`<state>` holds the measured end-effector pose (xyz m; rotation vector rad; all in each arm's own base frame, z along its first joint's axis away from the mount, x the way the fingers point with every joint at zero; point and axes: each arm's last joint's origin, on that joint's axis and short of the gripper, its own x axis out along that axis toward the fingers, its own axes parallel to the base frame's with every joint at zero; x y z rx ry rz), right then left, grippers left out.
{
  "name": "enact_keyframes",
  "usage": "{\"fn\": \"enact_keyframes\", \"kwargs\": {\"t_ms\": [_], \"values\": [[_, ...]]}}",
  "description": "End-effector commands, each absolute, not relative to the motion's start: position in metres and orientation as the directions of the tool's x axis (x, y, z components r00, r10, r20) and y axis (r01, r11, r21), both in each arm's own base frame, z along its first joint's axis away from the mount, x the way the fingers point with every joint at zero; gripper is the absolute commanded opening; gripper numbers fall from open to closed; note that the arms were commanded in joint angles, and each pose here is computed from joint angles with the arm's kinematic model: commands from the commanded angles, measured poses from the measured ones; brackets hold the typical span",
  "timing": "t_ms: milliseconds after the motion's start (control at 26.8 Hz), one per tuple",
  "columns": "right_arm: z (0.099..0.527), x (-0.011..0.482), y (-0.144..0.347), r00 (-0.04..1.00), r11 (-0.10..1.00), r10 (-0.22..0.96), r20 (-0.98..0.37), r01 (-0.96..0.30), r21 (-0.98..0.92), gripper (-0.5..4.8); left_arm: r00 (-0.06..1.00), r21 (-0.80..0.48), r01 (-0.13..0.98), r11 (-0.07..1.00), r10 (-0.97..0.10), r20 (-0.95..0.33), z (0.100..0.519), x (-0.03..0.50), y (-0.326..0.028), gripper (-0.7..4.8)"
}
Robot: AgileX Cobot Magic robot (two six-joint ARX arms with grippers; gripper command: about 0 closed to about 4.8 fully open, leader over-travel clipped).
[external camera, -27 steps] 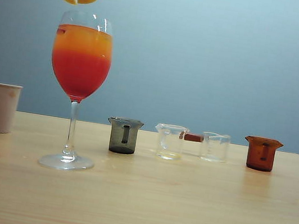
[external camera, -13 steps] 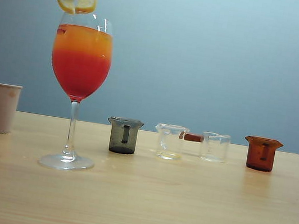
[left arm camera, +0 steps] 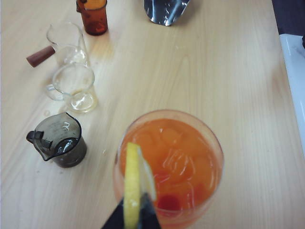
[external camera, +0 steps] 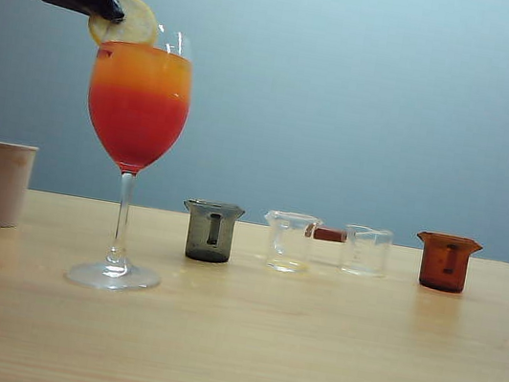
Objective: Pick up the lemon slice from the paper cup on the left and carefully insert it into the rim of the goblet.
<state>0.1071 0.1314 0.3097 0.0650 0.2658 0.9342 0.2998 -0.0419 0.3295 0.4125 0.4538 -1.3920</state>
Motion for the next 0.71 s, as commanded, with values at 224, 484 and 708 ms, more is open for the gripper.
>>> {"fn": "enact_keyframes", "kwargs": {"t_ms": [224, 484, 708], "values": [[0.3127, 0.1068, 0.1313, 0.562, 0.589, 0.807, -0.181, -0.790, 0.169, -0.02, 0.137, 0.037, 0.990, 0.140, -0.825, -0.548, 0.3296, 0.3005, -0.0412, -0.05], [0.3127, 0.1068, 0.1313, 0.563, 0.589, 0.807, -0.181, -0.790, 0.169, -0.02, 0.137, 0.038, 0.990, 0.139, -0.825, -0.548, 0.3296, 0.3005, -0.0413, -0.05], [0.3126, 0.1069, 0.1312, 0.565, 0.592, 0.805, -0.182, -0.788, 0.169, -0.02, 0.132, 0.029, 0.990, 0.138, -0.824, -0.551, 0.3294, 0.2997, -0.0412, -0.05]]}}
